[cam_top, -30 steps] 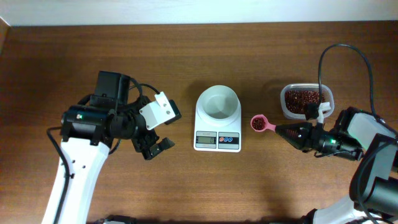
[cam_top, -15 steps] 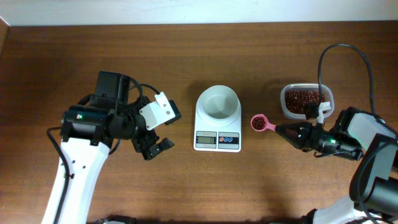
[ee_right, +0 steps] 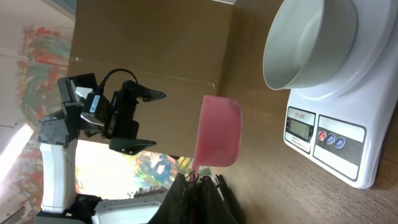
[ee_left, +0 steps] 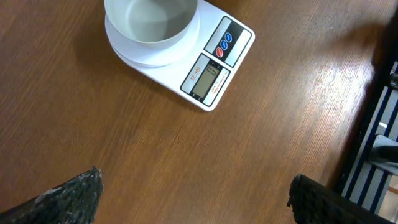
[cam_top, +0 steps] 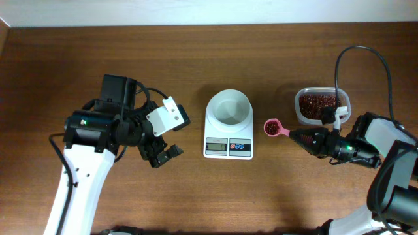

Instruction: Scoop and weigh 50g on scale

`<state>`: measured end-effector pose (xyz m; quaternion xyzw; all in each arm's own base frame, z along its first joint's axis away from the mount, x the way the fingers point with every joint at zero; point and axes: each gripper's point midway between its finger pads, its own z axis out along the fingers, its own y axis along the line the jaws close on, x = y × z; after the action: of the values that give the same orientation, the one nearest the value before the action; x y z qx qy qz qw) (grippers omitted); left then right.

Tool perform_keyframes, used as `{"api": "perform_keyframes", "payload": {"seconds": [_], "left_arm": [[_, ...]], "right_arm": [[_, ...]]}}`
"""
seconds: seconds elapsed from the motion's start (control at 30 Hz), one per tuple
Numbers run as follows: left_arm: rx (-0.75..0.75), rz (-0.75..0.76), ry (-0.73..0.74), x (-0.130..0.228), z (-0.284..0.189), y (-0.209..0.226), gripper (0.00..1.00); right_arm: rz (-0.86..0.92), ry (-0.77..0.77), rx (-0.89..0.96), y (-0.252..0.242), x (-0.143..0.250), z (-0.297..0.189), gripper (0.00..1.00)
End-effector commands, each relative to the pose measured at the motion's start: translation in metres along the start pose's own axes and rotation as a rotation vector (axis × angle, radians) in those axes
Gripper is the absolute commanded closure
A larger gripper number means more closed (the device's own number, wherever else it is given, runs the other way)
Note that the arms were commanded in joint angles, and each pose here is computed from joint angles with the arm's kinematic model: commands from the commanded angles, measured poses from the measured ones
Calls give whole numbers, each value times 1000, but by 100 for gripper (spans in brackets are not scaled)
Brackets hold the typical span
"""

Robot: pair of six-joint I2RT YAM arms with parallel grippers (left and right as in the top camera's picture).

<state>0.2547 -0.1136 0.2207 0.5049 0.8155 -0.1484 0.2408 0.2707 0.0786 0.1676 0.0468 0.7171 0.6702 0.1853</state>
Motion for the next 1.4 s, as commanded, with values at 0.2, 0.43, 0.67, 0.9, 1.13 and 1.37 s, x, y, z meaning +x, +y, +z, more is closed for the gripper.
{"api": "perform_keyframes", "payload": {"seconds": [0.2,0.43,0.67,0.9,1.13,1.37], "left_arm": [[-2,21,-2,-1,-1,1,1],[-2,21,-2,-1,-1,1,1],[-2,21,-2,-1,-1,1,1],[-2,21,-2,-1,-1,1,1],[-2,21,-2,-1,-1,1,1],[-2,21,-2,-1,-1,1,1]], "right_arm": [[-20,-21,-16,1,-4,1,96],[-65,-22,-15,0,-7,1,96],[-177,-24,-11,13,-33,0,96],[-185,-25,-10,14,-43,-1,96],[-131,-28,-8,4,-56,-1,96],[-42,-38,43,-17,-100,-2,96]]}}
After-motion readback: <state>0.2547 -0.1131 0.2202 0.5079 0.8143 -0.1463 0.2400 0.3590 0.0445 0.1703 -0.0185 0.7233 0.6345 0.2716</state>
